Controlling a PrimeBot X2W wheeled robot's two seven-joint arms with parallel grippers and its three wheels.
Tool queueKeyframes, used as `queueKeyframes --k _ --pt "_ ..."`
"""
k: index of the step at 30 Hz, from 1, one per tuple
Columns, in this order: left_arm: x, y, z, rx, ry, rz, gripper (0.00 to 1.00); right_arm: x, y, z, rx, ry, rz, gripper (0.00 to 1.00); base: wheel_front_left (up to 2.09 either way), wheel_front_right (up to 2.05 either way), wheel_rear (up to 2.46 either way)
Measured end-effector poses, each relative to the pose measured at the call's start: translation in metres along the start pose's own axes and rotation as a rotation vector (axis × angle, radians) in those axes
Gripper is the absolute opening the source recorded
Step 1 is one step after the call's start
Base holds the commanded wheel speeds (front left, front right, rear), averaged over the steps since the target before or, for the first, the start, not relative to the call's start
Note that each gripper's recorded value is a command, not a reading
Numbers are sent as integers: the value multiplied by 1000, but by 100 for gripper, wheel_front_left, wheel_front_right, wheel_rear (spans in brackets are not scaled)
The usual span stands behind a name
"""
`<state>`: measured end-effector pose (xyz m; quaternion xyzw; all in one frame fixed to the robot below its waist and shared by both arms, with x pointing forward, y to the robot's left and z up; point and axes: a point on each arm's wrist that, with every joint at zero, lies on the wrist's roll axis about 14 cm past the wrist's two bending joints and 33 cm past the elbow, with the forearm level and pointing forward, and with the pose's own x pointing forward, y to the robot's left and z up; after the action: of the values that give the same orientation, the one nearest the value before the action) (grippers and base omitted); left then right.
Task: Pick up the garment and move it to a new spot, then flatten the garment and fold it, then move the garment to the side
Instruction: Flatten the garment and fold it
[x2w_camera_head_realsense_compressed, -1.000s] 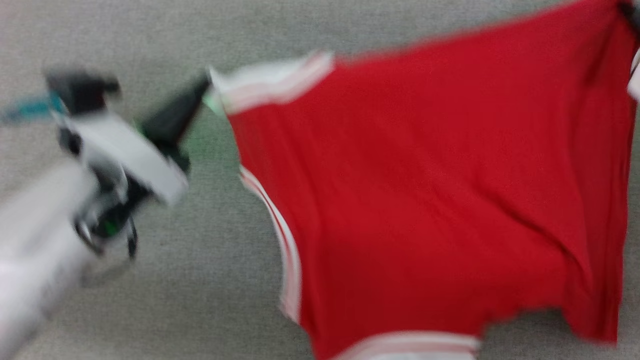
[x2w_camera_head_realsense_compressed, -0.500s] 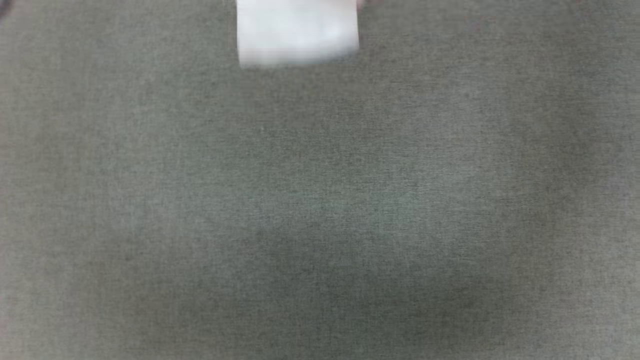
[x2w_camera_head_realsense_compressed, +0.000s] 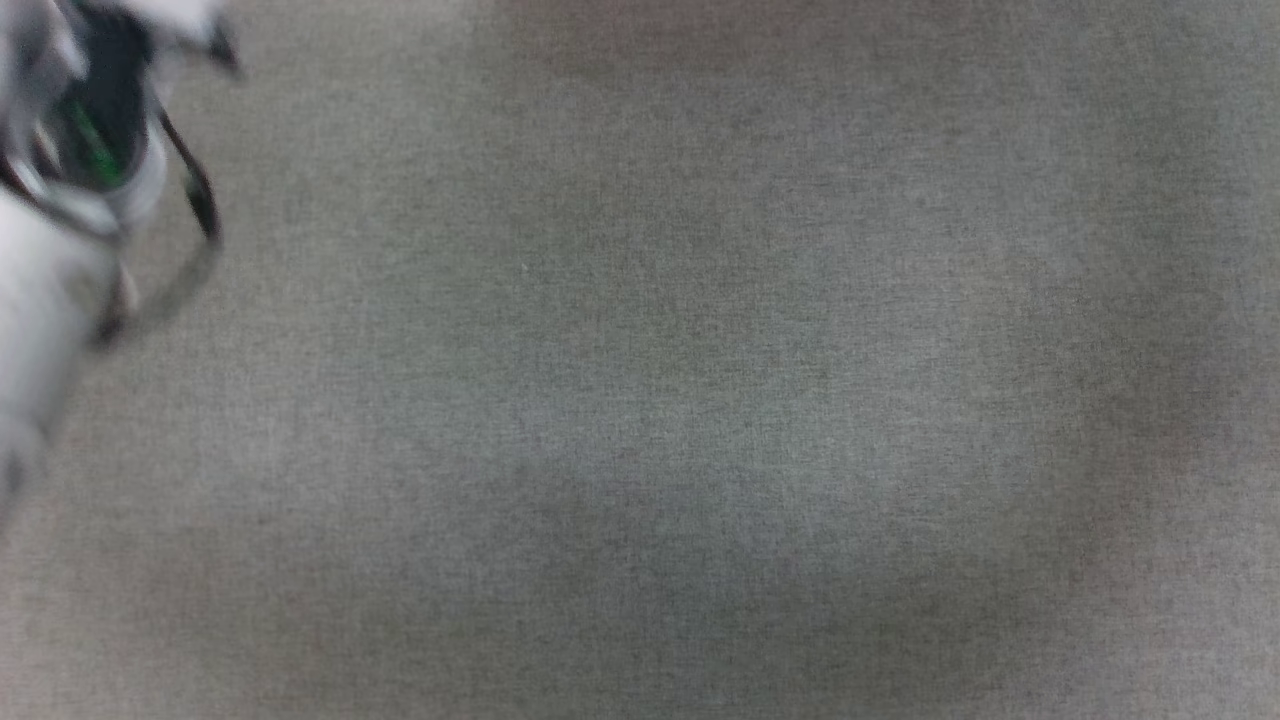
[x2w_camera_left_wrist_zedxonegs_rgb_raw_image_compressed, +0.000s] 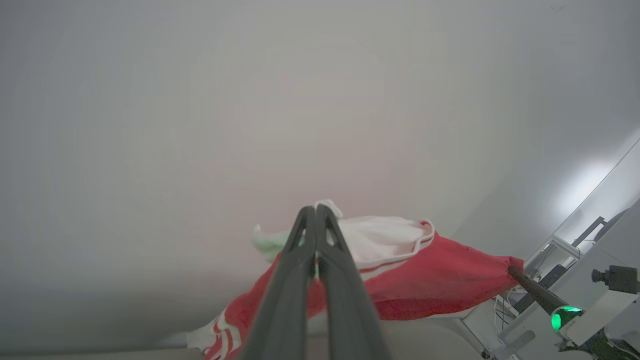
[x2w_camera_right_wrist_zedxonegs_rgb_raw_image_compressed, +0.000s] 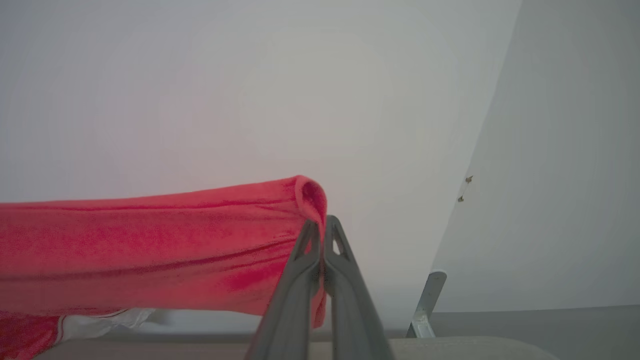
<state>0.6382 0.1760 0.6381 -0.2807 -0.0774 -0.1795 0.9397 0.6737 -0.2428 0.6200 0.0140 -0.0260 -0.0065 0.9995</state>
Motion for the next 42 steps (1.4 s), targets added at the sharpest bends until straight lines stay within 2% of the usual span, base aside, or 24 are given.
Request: queueKeyframes --k 7,12,16,23,31,37,42 --pt "-82 7 -94 -114 227 29 0 -52 5 -97 16 237 78 0 0 0 0" --pt "-126 -14 -114 -176 278 -3 0 -105 -2 -130 55 355 134 0 0 0 0" --pt "-162 -21 -126 -185 322 -4 0 -143 -14 -134 90 396 143 0 0 0 0" --pt "-213 -34 -139 -208 392 -1 0 -212 -11 -145 99 520 178 0 0 0 0" --pt "-264 -43 -145 -232 457 29 0 -270 -14 -145 121 594 148 0 0 0 0" --pt "-293 -47 -146 -248 511 55 0 -298 -24 -141 110 637 105 0 0 0 0" --pt "-285 -57 -137 -218 496 -4 0 -298 -23 -135 130 622 89 0 0 0 0"
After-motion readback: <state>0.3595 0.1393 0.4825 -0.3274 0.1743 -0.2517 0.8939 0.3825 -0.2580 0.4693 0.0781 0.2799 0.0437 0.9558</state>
